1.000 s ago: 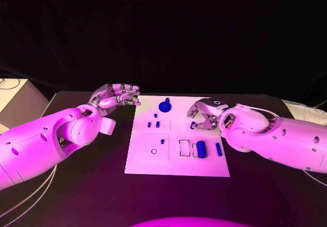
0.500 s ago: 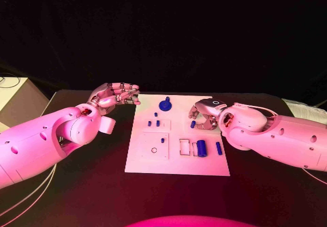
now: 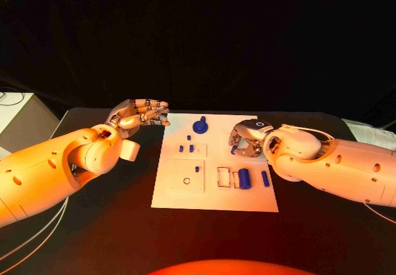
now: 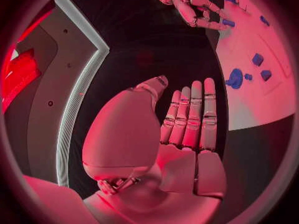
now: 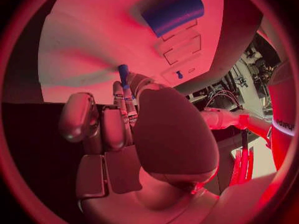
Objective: Assemble the parts on the task board
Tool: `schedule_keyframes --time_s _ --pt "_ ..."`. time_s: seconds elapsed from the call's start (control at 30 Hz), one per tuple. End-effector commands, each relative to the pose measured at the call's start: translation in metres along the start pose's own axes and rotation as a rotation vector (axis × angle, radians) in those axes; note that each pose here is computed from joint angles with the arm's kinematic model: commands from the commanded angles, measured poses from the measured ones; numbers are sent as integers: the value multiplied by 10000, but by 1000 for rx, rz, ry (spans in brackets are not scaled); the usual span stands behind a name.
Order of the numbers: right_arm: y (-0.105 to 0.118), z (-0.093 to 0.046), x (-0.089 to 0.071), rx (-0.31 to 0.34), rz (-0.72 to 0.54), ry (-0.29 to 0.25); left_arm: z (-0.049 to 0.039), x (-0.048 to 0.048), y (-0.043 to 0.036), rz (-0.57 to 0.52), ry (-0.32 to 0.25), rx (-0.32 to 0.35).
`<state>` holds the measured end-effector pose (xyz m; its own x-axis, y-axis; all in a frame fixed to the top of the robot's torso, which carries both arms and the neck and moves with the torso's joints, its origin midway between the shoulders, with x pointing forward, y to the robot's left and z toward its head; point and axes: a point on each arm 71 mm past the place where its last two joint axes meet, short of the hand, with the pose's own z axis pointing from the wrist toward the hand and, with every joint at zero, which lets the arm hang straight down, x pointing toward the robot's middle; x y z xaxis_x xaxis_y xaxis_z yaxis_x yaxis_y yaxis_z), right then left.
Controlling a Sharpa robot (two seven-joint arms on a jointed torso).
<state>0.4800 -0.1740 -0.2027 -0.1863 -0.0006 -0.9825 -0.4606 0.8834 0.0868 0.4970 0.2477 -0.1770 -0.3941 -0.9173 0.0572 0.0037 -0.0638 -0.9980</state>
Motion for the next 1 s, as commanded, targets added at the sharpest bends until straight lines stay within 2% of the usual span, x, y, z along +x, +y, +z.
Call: schedule_keyframes --time_s 0.03,0.53,0.73,1.0 --pt "8 4 26 -3 -17 20 1 20 -7 -10 13 5" --pt "19 16 84 2 -25 25 -1 18 -4 -10 14 0" --pt "46 6 70 -7 -22 -13 0 17 -2 -9 13 -1" --pt "124 -51 11 -37 3 -100 5 18 2 -10 10 -2"
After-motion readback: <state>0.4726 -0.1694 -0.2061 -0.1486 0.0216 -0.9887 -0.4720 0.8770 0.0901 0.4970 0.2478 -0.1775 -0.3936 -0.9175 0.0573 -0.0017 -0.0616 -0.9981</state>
